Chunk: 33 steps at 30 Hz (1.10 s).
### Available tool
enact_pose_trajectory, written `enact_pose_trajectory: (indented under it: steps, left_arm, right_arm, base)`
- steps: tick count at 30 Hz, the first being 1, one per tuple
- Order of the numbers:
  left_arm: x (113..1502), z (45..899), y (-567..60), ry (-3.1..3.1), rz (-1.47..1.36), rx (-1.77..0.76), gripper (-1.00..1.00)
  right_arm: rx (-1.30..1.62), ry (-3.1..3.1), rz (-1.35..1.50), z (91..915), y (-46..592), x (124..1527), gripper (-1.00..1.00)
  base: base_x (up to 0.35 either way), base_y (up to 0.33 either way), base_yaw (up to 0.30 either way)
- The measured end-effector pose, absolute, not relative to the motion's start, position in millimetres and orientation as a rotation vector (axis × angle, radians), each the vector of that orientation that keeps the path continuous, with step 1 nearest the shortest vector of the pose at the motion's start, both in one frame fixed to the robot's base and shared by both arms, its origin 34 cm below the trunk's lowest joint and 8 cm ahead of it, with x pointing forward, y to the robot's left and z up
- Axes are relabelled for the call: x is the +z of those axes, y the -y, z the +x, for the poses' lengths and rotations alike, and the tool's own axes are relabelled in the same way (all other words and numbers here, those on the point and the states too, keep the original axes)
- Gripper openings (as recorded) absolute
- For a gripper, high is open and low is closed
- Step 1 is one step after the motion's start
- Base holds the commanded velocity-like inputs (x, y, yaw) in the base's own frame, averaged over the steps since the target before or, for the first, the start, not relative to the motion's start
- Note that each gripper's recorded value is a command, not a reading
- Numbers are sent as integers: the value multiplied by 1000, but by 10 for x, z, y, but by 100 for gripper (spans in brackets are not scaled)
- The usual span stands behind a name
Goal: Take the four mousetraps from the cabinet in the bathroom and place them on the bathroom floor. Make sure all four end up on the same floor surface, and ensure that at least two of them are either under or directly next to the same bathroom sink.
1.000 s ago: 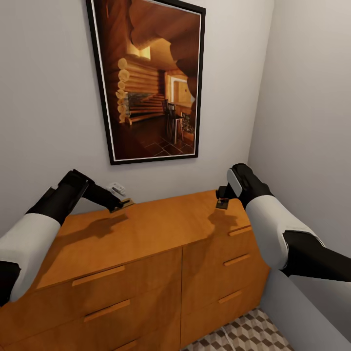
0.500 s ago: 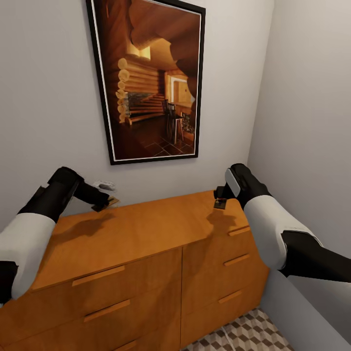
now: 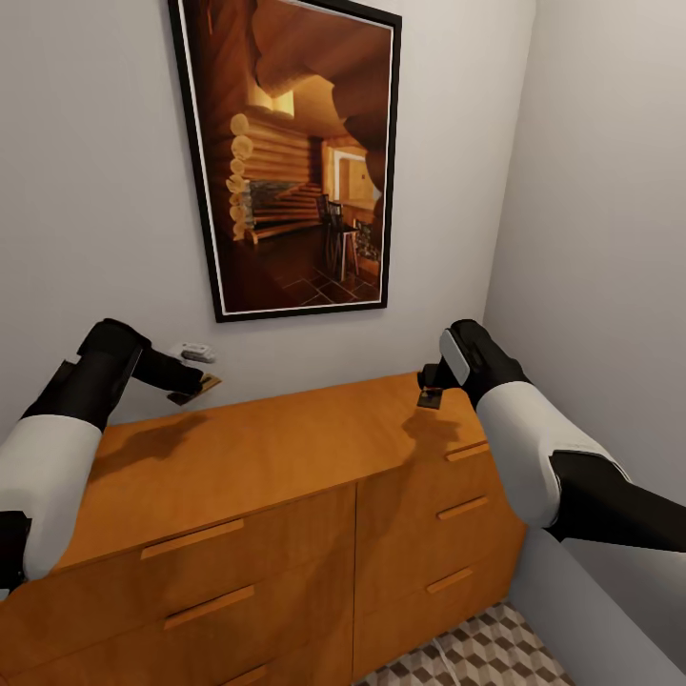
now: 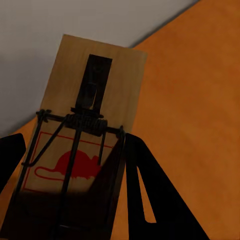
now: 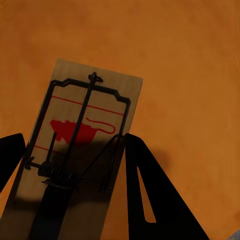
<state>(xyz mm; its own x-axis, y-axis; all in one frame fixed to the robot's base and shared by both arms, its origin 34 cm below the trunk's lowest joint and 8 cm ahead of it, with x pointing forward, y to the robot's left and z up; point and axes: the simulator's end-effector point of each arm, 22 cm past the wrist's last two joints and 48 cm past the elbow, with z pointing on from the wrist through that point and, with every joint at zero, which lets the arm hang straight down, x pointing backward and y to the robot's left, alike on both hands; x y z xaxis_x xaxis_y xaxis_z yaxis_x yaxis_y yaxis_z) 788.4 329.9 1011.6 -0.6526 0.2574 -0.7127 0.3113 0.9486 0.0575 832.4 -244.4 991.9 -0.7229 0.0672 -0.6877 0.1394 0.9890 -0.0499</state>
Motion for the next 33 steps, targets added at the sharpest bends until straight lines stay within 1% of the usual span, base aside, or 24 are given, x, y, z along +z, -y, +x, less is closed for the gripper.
enact_pose_trajectory:
  steps: [25,28,33]
  left_arm:
    - [10119,7884,-3300,-2313,399,-82,-100]
    - [10115,7886,-3300,-2314,399,-82,-100]
    - [10122,7889,-3310,-2313,400,-74,-100]
  right_arm:
    - [-129,-2381,148,8323,2478,9913,-100]
    - [-127,-2382,145,8325,2454,9910,-100]
    - [-123,-2383,141,8326,2427,9907,-100]
  base:
    - [-1,0,0]
    - [-142,-35,0]
    - [-264,-72,0]
